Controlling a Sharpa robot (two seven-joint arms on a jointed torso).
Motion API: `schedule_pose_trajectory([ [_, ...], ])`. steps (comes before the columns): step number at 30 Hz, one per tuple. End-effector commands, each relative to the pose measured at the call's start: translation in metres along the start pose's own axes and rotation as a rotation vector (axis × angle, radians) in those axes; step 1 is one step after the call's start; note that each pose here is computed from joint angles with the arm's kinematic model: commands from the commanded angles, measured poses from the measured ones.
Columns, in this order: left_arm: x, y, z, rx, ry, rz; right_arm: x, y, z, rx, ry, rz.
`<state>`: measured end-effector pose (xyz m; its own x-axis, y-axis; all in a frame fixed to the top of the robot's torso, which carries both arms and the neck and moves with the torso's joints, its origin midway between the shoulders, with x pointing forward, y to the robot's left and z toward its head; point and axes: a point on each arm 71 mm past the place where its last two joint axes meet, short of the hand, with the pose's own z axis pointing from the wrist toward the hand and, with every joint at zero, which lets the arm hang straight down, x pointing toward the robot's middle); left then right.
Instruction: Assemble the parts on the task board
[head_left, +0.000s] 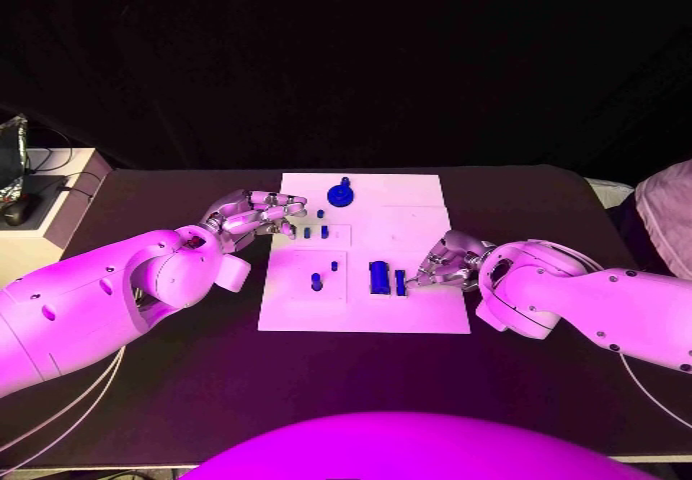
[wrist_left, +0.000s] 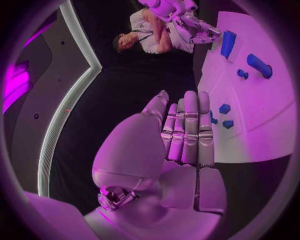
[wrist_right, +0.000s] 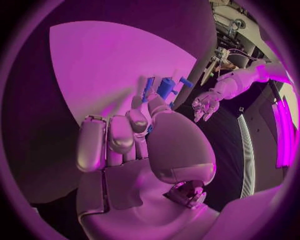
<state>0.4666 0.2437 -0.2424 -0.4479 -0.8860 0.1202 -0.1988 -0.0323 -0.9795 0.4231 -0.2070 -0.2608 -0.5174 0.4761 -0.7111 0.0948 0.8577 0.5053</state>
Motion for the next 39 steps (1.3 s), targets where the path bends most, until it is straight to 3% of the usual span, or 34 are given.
schedule_pose_trajectory([
  [1,0.0014,-0.0011,0.0011,0.020,0.005,-0.005,-0.010,0.001,-0.001,-0.105,-0.044,0.173],
  [6,-0.0007,-0.0020,0.0034,0.051,-0.023,-0.012,-0.027,-0.004,0.002,-0.197,-0.099,0.336],
  [11,-0.0052,-0.0016,0.0087,0.094,-0.075,-0.021,-0.047,-0.015,0.015,-0.269,-0.175,0.508],
  [20,-0.0189,0.0013,0.0199,0.160,-0.200,-0.030,-0.082,-0.041,0.048,-0.292,-0.335,0.692],
  [24,-0.0306,0.0036,0.0243,0.185,-0.288,-0.029,-0.093,-0.045,0.061,-0.322,-0.387,0.726],
  [31,-0.0391,0.0084,0.0308,0.197,-0.356,-0.023,-0.098,-0.043,0.071,-0.357,-0.407,0.738],
  [32,-0.0349,0.0120,0.0309,0.146,-0.294,-0.020,-0.096,-0.047,0.071,-0.282,-0.404,0.692],
  [39,-0.0253,0.0076,0.0316,0.156,-0.312,-0.013,-0.087,-0.036,0.067,-0.303,-0.409,0.735],
])
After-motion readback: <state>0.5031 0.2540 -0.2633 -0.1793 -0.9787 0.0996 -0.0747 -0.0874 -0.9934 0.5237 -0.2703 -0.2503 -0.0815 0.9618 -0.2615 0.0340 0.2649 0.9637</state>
